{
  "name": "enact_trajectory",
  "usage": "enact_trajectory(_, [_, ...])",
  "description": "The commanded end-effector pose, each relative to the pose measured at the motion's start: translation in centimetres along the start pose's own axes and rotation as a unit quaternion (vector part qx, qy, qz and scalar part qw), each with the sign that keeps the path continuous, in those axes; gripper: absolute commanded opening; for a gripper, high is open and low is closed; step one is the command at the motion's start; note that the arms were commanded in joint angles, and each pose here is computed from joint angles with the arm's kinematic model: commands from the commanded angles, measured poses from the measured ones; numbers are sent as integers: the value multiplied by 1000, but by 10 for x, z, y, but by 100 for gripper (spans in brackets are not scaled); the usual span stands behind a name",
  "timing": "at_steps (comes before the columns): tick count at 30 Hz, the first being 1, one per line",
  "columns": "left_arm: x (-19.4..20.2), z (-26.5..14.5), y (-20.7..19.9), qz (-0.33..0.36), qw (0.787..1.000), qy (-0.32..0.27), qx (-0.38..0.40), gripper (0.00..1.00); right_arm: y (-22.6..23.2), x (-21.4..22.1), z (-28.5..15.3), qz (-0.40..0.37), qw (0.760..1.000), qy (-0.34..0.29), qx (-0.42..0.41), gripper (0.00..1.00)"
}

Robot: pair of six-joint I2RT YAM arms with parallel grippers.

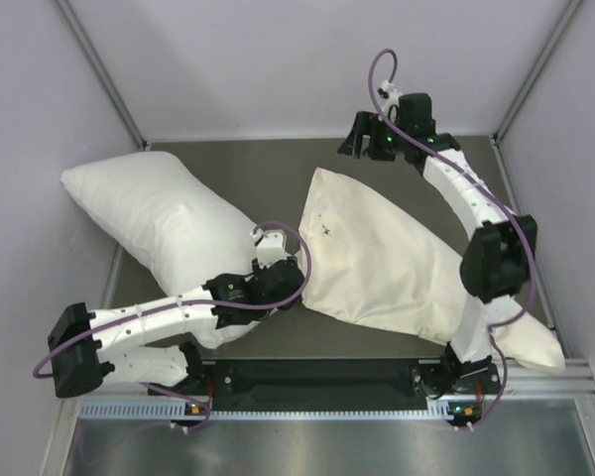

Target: Put the pillow into the pillowcase

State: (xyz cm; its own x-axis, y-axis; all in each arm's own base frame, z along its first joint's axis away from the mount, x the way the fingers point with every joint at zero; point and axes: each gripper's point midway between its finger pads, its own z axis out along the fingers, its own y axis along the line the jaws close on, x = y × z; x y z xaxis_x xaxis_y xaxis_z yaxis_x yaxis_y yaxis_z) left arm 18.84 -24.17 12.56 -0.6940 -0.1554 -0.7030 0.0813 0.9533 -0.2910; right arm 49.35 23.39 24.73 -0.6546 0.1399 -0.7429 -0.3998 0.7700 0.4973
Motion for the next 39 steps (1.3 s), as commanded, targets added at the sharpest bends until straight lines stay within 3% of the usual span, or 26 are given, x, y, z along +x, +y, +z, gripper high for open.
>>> enact_trajectory(1, [-32,-23,17,36,998,-24,-47,54,6,-5,-74,-31,997,-48,54,85])
enact_trajectory(7, [-76,-57,30,58,992,-67,-87,55,32,108,-102,-26,999,7,44,84])
enact_trajectory(10, [-97,-76,40,78,986,-83,-120,61,50,152,-100,-21,999,32,28,85])
enact_trajectory(11, [-102,-79,43,85,984,-86,-129,68,53,169,-99,-18,998,47,24,85])
enact_trajectory(14, [-113,-82,41,136,978,-62,-147,78,73,189,-94,-24,998,55,12,86])
enact_trajectory(19, [-105,-57,43,235,953,18,-190,98,68,207,-89,-16,997,65,40,87])
enact_trajectory(24, [-88,-5,52,269,943,92,-174,99,50,210,-105,-4,996,45,80,90])
enact_trajectory(25, [-83,3,55,271,941,104,-176,97,39,206,-109,4,994,32,105,90])
enact_trajectory(28, [-67,20,85,269,924,141,-231,78,8,204,-126,31,987,23,158,90])
enact_trajectory(29, [-64,24,95,261,922,152,-243,62,-1,204,-134,41,985,14,168,89])
enact_trajectory(31, [-48,28,108,250,920,180,-240,46,-27,197,-148,68,978,-8,199,86])
enact_trajectory(34, [-58,28,143,201,925,186,-262,0,-52,192,-167,96,970,-37,220,85])
enact_trajectory(38, [-107,7,195,103,935,140,-310,0,-60,196,-166,103,970,-23,218,85])
enact_trajectory(39, [-131,-3,197,81,945,100,-300,0,-62,197,-165,104,970,-20,221,85])
